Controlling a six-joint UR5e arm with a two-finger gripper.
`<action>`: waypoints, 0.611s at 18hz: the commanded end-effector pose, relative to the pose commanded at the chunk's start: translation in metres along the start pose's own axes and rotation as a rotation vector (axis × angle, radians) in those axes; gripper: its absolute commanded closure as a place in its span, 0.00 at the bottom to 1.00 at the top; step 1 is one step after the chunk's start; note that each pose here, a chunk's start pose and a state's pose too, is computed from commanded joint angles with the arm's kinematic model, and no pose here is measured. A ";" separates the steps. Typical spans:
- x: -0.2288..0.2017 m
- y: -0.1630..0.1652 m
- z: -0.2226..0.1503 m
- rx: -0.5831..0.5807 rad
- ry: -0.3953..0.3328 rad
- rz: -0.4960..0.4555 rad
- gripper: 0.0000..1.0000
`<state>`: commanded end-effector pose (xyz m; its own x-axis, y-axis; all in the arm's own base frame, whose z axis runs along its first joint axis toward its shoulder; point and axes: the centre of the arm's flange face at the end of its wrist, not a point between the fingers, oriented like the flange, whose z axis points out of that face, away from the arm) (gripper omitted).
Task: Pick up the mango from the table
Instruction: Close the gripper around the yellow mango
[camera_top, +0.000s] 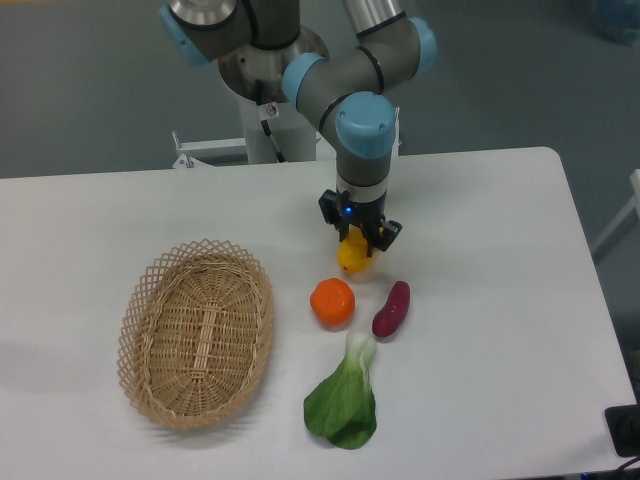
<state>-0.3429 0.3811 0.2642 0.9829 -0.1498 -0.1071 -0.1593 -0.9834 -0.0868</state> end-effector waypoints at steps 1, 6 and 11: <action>-0.005 -0.001 -0.009 0.018 0.003 -0.013 0.50; -0.022 -0.021 -0.066 0.150 -0.013 -0.056 0.50; -0.034 -0.045 -0.116 0.306 -0.027 -0.184 0.50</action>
<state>-0.3584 0.4184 0.3865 0.9956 0.0338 -0.0877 -0.0040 -0.9169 -0.3990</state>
